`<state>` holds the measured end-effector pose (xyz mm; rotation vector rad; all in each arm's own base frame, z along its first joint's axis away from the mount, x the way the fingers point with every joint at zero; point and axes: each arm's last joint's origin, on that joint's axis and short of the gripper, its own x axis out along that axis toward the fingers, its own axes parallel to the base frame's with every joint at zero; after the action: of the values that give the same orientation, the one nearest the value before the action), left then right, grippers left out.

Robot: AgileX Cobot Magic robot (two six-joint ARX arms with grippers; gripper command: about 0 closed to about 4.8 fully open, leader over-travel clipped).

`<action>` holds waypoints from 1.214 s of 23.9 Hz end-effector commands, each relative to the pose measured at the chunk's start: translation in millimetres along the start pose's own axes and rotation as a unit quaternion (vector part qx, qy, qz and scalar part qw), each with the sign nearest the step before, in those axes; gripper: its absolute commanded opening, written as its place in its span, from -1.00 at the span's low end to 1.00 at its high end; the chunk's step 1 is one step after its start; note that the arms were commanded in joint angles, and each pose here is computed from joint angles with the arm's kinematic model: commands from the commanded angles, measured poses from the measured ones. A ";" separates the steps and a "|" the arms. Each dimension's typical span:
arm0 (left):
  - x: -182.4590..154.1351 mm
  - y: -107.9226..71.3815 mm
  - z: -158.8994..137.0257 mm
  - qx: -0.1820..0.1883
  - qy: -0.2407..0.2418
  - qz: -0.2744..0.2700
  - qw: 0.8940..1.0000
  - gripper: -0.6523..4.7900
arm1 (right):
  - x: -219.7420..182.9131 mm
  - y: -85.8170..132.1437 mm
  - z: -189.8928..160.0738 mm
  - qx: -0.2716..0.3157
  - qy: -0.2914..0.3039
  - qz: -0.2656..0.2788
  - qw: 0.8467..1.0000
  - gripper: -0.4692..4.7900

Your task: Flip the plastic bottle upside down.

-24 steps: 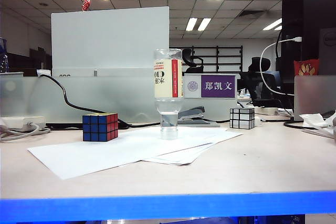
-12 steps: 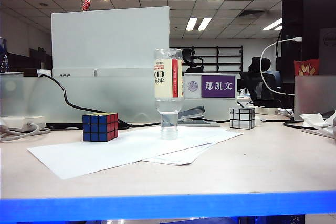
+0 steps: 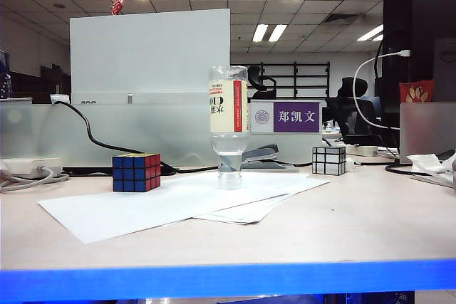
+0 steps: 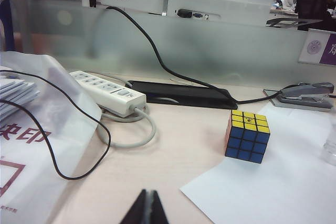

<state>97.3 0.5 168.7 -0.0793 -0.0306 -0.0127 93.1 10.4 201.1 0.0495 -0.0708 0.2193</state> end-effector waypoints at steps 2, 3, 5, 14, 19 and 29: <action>-0.1 0.0 1.6 0.000 -0.008 0.001 1.000 -0.77 | -0.2 0.4 -3.7 0.006 -0.007 0.002 1.000 -0.84; -0.1 0.0 1.6 0.000 -0.008 0.001 1.000 -0.77 | -0.5 0.2 -8.0 0.012 -0.006 0.002 1.000 -0.84; -0.1 0.0 1.6 0.000 -0.008 0.001 1.000 -0.77 | -0.8 -0.2 -15.0 0.022 -0.006 0.003 1.000 -0.84; -0.1 0.0 1.6 0.000 -0.008 0.001 1.000 -0.77 | 0.6 -1.6 -25.0 0.038 -0.009 -0.010 0.999 -0.84; -0.1 -0.1 1.6 0.000 -0.008 0.000 1.000 -0.77 | 0.9 -3.3 -27.3 0.039 -0.008 -0.036 0.999 -0.84; -0.1 0.0 1.6 0.000 -0.008 0.001 1.000 -0.77 | 0.7 -4.9 -27.8 0.039 -0.007 -0.057 0.998 -0.84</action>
<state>97.3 0.6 168.7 -0.0793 -0.0306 -0.0119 96.7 7.7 172.8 0.1280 -0.0624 0.1164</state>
